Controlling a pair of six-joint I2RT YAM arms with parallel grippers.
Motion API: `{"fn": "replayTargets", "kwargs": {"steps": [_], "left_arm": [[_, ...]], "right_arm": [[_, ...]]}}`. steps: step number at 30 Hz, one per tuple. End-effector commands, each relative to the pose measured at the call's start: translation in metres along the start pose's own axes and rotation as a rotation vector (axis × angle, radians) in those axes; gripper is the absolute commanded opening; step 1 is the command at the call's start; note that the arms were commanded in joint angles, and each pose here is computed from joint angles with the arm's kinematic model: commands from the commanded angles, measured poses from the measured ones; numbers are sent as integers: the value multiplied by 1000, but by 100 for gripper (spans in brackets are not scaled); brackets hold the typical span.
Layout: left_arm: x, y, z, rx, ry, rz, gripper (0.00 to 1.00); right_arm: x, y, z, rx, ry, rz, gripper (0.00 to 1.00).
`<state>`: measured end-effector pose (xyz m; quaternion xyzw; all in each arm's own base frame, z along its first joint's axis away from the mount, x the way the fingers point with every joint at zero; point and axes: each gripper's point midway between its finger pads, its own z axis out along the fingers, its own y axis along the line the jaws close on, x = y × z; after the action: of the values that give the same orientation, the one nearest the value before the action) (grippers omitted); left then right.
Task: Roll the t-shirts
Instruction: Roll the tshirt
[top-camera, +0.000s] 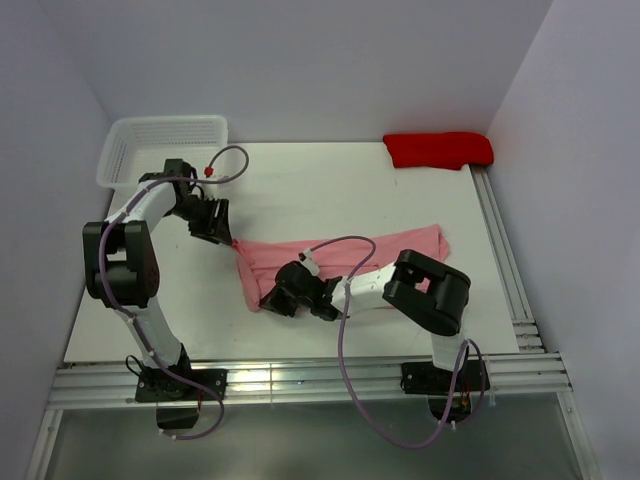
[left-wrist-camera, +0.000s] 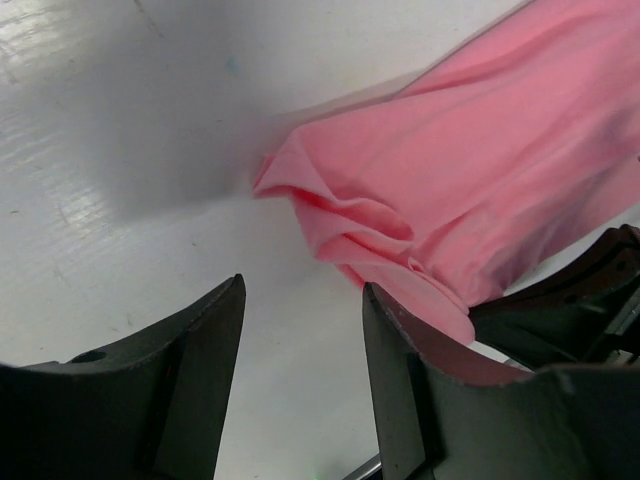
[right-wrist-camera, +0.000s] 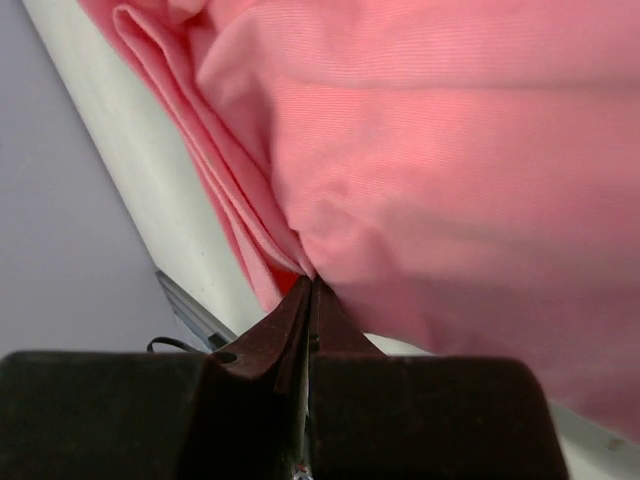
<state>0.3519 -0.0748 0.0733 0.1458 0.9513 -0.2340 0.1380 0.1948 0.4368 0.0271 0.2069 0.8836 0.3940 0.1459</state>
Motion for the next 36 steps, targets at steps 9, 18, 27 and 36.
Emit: {"fn": "replayTargets", "kwargs": {"steps": [9,18,27,36], "left_arm": [[-5,7,22,73,-9,-5,53],[-14,16,43,10,3,9,49],[-24,14,37,21,-55,37,42],[-23,23,16,81,-57,66,37]], "right_arm": [[-14,11,-14,-50,-60,52,0],[-15,10,-12,-47,-58,62,0],[-17,8,-15,-50,-59,68,0],[-16,8,-12,-51,-49,73,0]]}}
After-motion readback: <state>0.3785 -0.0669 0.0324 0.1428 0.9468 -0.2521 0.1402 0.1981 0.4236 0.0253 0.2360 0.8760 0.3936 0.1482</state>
